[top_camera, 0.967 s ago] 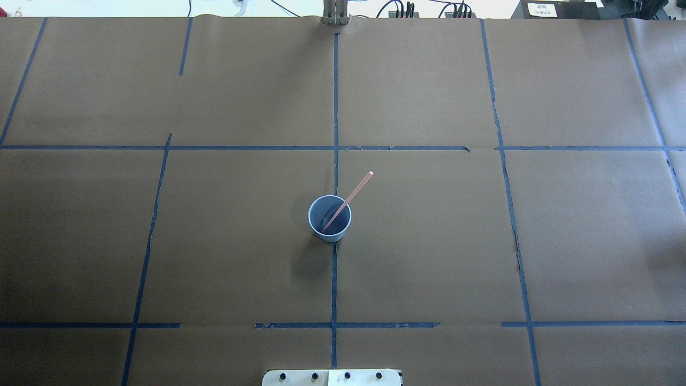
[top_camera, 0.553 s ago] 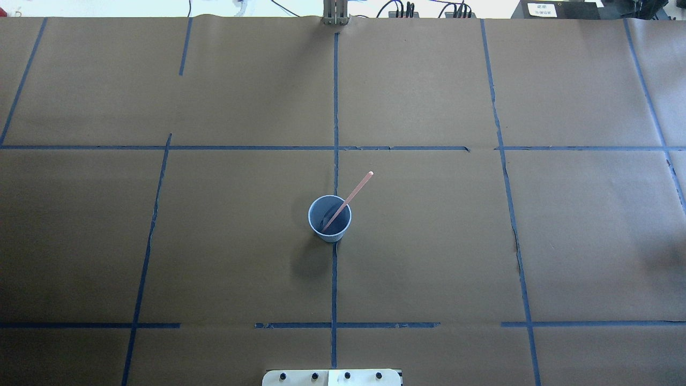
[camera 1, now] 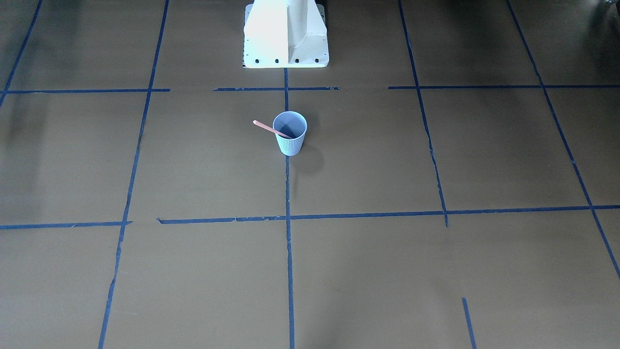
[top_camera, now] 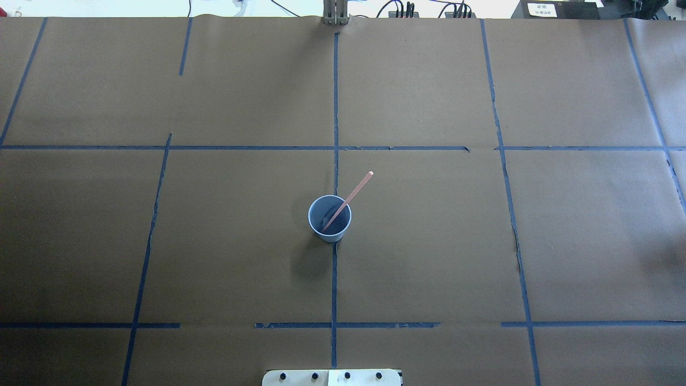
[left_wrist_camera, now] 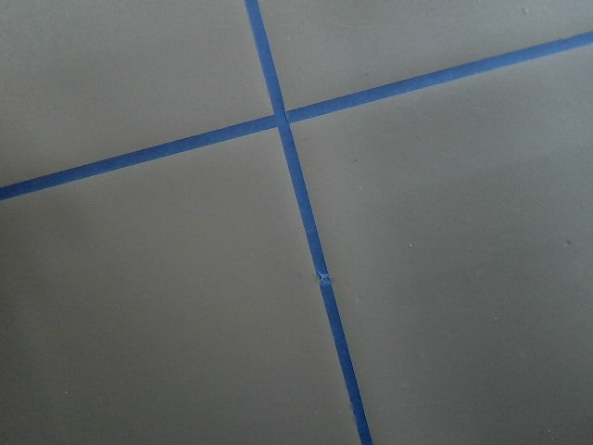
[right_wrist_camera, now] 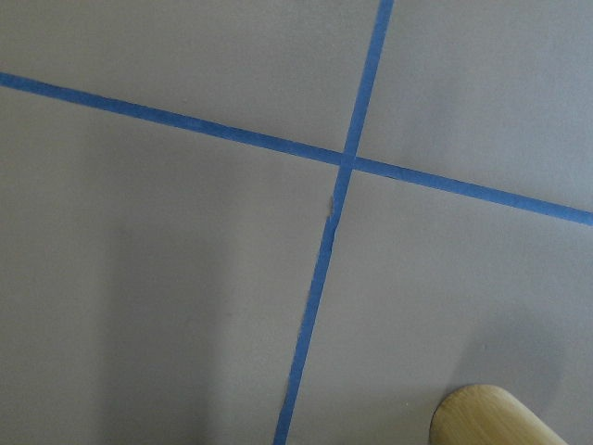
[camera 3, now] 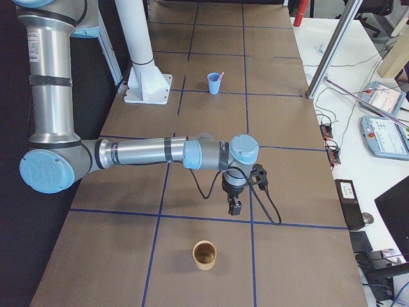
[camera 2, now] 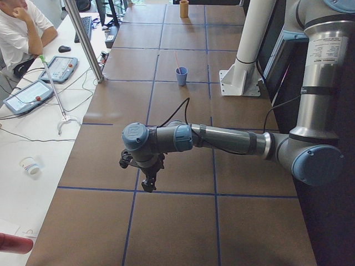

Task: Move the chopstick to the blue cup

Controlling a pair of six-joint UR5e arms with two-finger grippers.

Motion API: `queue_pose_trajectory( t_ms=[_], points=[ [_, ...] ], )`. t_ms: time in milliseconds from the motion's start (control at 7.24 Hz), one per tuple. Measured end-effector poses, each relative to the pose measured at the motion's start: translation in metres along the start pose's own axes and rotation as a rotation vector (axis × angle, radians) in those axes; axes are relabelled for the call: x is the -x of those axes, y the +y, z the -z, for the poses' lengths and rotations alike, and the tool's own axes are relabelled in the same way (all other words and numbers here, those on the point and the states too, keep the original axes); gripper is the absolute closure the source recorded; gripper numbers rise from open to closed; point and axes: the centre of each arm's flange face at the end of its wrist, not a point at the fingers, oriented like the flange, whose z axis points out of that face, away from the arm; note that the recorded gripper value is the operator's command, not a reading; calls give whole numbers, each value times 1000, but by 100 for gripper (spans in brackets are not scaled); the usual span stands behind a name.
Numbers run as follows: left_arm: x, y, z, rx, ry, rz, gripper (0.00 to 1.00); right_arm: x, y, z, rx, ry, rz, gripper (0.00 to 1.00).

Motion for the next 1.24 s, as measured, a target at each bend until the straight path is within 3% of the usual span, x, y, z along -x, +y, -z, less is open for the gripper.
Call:
queue_pose_trajectory(
  t_ms=[691,1244],
  points=[
    [-6,-1,6,-55,-22,-62,0,5,-5,5,-34,0,24,0],
    [-12,13,7,-61,-26,-66,0,15,-11,15,-58,-16,44,0]
  ],
)
